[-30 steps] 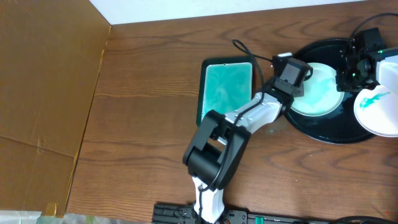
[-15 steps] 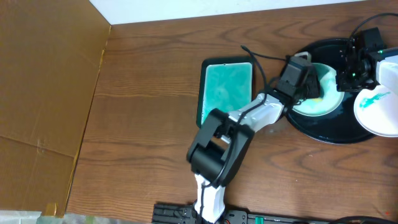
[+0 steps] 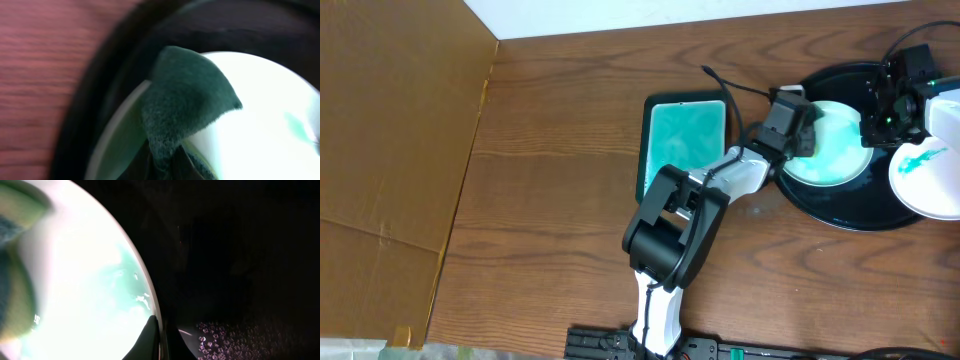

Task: Clean dirty plates on tray and stack at the side
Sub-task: 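Scrub the plate held by the right gripper with the left sponge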

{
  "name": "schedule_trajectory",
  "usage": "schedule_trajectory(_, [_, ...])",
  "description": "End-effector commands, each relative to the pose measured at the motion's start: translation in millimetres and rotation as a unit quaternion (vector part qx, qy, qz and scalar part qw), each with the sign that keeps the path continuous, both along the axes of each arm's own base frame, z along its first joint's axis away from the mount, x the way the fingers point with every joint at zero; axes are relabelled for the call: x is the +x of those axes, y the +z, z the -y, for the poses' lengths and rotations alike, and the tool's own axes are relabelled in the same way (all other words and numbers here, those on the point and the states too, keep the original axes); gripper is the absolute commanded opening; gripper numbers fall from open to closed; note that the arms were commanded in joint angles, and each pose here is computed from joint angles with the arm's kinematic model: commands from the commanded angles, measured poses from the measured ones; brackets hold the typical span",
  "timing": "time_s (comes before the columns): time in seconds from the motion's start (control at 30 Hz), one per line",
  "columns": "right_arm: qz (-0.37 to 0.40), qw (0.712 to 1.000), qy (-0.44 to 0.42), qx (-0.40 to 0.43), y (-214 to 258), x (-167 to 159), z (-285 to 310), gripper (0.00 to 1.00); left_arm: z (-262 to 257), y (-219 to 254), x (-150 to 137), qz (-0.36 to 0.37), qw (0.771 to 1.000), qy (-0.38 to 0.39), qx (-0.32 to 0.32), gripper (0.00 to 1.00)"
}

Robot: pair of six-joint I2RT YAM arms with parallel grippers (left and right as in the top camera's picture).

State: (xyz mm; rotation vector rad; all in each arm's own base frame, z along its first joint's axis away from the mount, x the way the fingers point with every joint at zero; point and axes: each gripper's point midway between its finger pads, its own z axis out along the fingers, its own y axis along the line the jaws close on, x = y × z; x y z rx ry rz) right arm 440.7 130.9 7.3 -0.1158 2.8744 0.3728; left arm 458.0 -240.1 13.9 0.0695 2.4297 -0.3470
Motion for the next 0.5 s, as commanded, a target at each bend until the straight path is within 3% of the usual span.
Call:
schedule_trajectory(0.0, [-0.003, 1.0, -0.002, -0.02, 0, -4, 2, 0.01, -80, -20, 15, 0.017, 0.985, 0.075, 0.152, 0.07])
schedule_trajectory(0.1, [-0.003, 1.0, -0.002, -0.02, 0, -4, 2, 0.01, -90, -10, 20, 0.037, 0.979, 0.092, 0.179, 0.07])
schedule_trajectory(0.2, [-0.004, 1.0, -0.002, -0.02, 0, -4, 2, 0.01, -83, 6, 22, 0.051, 0.981, 0.087, 0.165, 0.07])
schedule_trajectory(0.37, [-0.004, 1.0, -0.002, -0.02, 0, -4, 2, 0.01, -66, 69, 29, 0.111, 0.982, 0.103, 0.108, 0.07])
schedule_trajectory(0.47, [-0.003, 1.0, -0.002, -0.02, 0, -4, 2, 0.01, -39, 96, 23, 0.12, 0.99, 0.056, 0.049, 0.07])
